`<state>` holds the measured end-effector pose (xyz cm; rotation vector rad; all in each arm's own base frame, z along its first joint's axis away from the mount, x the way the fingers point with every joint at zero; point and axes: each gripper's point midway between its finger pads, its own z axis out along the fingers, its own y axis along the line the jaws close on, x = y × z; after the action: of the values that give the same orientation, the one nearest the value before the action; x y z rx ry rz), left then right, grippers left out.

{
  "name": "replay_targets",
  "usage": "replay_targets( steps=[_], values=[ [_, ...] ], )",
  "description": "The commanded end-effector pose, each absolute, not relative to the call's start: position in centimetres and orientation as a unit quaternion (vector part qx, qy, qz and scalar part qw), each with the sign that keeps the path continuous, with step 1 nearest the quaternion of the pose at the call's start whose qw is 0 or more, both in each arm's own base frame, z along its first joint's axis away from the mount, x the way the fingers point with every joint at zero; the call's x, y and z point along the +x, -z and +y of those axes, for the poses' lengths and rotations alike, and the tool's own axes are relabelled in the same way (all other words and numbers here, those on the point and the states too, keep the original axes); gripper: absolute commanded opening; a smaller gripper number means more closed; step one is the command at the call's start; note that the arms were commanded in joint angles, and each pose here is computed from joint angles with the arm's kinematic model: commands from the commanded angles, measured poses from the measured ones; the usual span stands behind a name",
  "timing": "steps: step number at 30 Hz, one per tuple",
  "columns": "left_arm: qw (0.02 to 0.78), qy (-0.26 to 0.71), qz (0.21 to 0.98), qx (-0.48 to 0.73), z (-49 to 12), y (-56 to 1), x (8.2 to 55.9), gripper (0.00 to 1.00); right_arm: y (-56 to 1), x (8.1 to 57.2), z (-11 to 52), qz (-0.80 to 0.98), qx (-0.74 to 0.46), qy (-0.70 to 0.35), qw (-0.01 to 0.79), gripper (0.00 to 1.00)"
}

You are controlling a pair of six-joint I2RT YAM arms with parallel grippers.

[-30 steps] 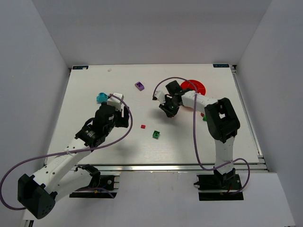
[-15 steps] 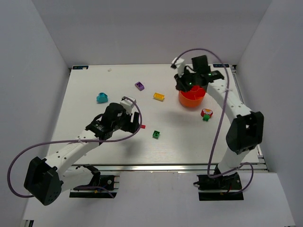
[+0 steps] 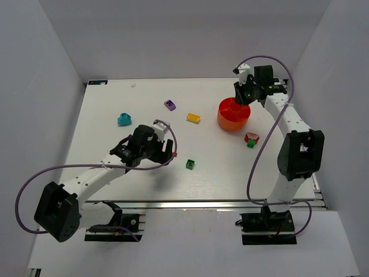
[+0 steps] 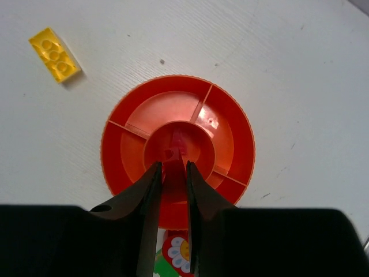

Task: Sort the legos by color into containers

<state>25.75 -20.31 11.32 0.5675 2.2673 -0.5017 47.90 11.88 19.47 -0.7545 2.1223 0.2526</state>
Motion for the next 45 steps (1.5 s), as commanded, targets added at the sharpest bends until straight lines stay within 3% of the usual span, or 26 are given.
replay_targets(
  steps=[1,3,17,21,26,28,29,30,31,32,33,34,36,38,41,45],
  values=[
    [0.370,0.214,0.874,0.229,-21.2,-12.6,26.0,0.85,-20.6,49.4,11.5,0.842,-0.291,-0.108,0.442,0.02],
    [0.364,0.216,0.876,0.232,-21.4,-12.3,26.0,0.91,-20.1,49.8,11.2,0.844,-0.288,-0.110,0.439,0.06],
    [0.350,0.213,0.881,0.237,-21.5,-11.4,25.7,0.92,-17.7,49.5,11.7,0.850,-0.289,-0.148,0.416,0.34],
    [0.347,0.212,0.882,0.237,-21.6,-11.2,25.7,0.92,-17.5,49.4,11.5,0.851,-0.284,-0.145,0.417,0.50],
    [0.348,0.206,0.885,0.229,-21.4,-10.8,26.0,0.90,-20.0,48.9,11.3,0.841,-0.274,-0.148,0.443,0.47],
    [0.349,0.205,0.887,0.224,-21.7,-10.5,26.2,0.85,-22.8,47.3,11.5,0.820,-0.272,-0.157,0.479,0.33],
    [0.346,0.207,0.890,0.214,-21.8,-10.2,26.3,0.72,-23.6,46.0,12.2,0.806,-0.279,-0.181,0.489,0.21],
    [0.335,0.207,0.895,0.209,-22.1,-9.6,26.4,0.59,-27.0,44.0,12.5,0.778,-0.287,-0.190,0.525,0.00],
    [0.327,0.203,0.901,0.201,-22.0,-9.1,26.5,0.43,-24.4,41.7,12.8,0.785,-0.283,-0.216,0.506,0.00],
    [0.322,0.203,0.906,0.185,-22.4,-9.3,27.1,0.24,-25.6,40.3,13.9,0.754,-0.295,-0.253,0.530,0.00],
    [0.315,0.196,0.911,0.179,-22.4,-9.0,27.4,0.24,-27.3,38.1,14.3,0.730,-0.306,-0.266,0.550,0.00],
    [0.290,0.171,0.927,0.168,-21.9,-7.4,27.5,0.23,-25.4,36.5,14.8,0.729,-0.310,-0.286,0.539,0.00],
    [0.282,0.162,0.934,0.145,-22.4,-7.4,28.2,0.41,-25.9,33.7,15.7,0.709,-0.318,-0.334,0.533,0.28],
    [0.265,0.153,0.943,0.129,-22.6,-6.8,28.6,0.49,-25.7,32.6,15.3,0.708,-0.312,-0.350,0.528,0.41],
    [0.266,0.160,0.942,0.130,-23.4,-6.8,29.4,0.57,-26.4,31.7,14.8,0.702,-0.314,-0.360,0.528,0.44],
    [0.255,0.141,0.946,0.143,-23.8,-5.7,30.1,0.59,-27.0,31.3,14.0,0.694,-0.312,-0.362,0.539,0.44]
  ],
)
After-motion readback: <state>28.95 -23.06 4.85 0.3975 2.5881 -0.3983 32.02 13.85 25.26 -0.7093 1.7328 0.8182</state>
